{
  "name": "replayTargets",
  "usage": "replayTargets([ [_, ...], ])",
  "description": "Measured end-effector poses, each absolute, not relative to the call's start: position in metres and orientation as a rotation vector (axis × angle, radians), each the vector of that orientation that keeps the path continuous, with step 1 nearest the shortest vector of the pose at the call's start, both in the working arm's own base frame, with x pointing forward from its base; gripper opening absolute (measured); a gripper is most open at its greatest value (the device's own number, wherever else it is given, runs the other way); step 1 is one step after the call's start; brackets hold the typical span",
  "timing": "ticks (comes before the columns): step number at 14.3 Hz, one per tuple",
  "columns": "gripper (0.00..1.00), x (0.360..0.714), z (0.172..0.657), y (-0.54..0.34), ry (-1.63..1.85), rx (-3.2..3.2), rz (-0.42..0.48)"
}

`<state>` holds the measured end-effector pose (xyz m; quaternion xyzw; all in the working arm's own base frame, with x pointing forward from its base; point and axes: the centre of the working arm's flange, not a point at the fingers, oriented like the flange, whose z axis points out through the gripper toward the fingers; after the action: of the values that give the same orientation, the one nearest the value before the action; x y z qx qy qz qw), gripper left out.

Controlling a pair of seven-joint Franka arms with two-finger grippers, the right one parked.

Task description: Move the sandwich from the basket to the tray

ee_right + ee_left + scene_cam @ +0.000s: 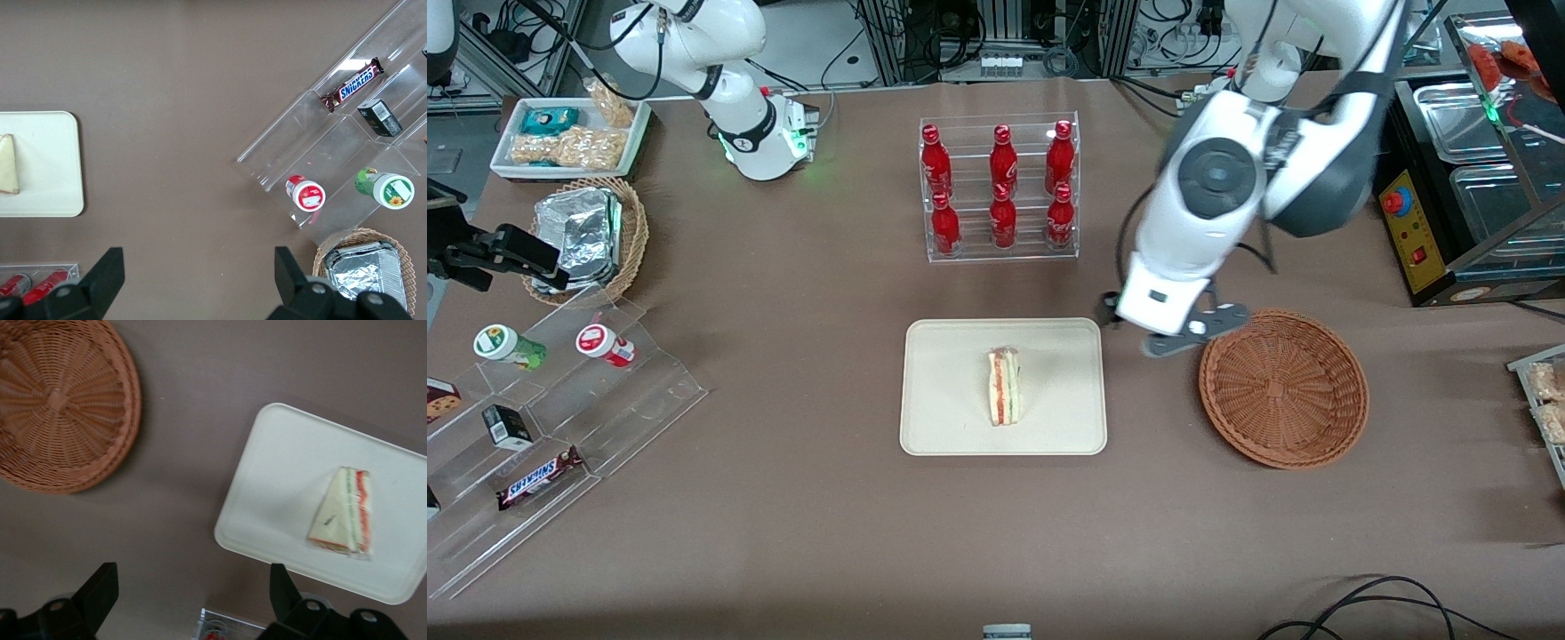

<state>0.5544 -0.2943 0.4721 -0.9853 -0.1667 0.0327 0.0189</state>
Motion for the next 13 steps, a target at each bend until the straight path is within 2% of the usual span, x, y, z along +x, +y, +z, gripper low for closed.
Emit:
replayTargets([
  [5,1.0,0.552,0.474,-0.186,-0.494,-3.048,0.153],
  [10,1.0,0.524,0.495,-0.102,-0.414,-3.042,0.122],
  [13,1.0,0.517,0.508,-0.09,-0.358,-3.047,0.099],
])
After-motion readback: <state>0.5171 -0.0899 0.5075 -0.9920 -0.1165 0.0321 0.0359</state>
